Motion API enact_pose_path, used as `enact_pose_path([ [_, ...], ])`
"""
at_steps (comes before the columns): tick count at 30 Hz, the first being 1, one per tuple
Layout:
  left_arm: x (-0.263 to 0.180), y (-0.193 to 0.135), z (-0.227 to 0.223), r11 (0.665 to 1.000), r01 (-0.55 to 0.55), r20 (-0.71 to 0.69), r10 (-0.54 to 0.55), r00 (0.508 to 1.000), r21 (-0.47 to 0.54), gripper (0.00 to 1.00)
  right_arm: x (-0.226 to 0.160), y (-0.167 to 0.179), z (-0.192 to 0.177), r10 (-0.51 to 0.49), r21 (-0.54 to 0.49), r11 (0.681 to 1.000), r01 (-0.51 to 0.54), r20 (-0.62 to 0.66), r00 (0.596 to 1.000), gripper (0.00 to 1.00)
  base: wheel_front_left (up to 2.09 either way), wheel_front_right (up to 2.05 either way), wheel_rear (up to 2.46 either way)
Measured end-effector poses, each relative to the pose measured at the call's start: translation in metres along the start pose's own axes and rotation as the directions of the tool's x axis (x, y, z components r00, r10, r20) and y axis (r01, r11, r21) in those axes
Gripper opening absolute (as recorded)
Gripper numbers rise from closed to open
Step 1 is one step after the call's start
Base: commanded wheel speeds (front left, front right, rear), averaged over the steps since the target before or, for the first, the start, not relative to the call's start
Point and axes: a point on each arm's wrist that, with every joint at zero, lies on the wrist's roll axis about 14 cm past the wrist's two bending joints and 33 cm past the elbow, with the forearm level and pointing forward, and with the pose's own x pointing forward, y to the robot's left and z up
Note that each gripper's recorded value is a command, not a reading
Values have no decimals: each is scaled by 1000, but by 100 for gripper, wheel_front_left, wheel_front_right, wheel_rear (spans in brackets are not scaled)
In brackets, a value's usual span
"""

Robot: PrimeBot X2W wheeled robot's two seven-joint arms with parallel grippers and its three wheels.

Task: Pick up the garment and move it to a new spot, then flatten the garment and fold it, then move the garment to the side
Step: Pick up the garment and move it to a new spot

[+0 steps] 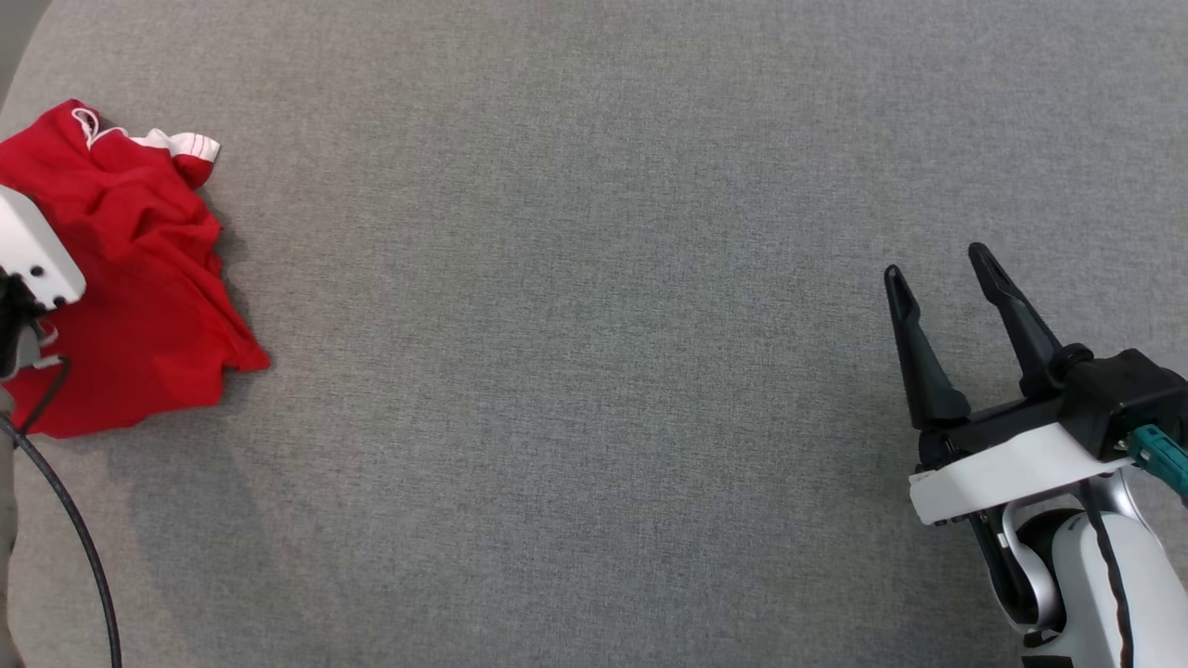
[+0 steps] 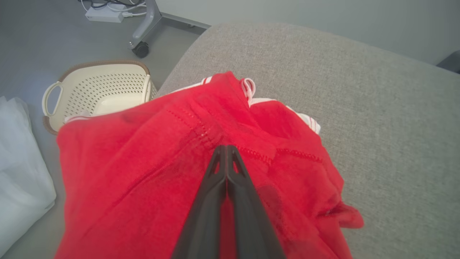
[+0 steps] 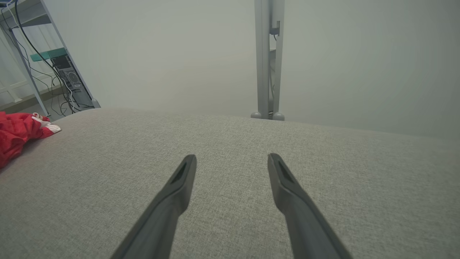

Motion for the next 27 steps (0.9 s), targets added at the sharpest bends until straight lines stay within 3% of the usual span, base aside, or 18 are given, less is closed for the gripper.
enact_pose_path([
  [4, -12, 3, 49, 1000, -7, 204, 8, 979, -5, 0, 0, 1, 7, 5, -10, 1000, -5, 14, 1000, 100, 0, 0, 0],
  [8, -38, 2, 100, 1000, 10, 405, -4, 914, -13, 0, -2, 7, 18, 14, -20, 1000, -13, 39, 999, 100, 0, 0, 0],
  [15, -109, -1, 181, 999, 36, 695, -34, 719, 12, 0, -13, 16, 49, 20, -36, 999, -16, 116, 993, 100, 0, 0, 0],
  [20, -159, -2, 205, 998, 69, 830, -40, 557, 2, 0, -23, 20, 70, 14, -46, 999, -6, 167, 986, 100, 0, 0, 0],
  [22, -172, -4, 200, 996, 84, 856, -42, 516, -1, 45, -26, 22, 76, 15, -49, 999, -6, 183, 983, 100, 0, 0, 0],
  [23, -177, -5, 194, 996, 92, 866, -42, 499, -6, 97, -28, 23, 78, 15, -51, 999, -6, 190, 982, 100, 0, 0, 0],
  [27, -193, -1, 163, 995, 100, 884, -23, 466, -27, 100, -30, 30, 85, 29, -56, 998, -18, 206, 978, 100, 0, 0, 0],
])
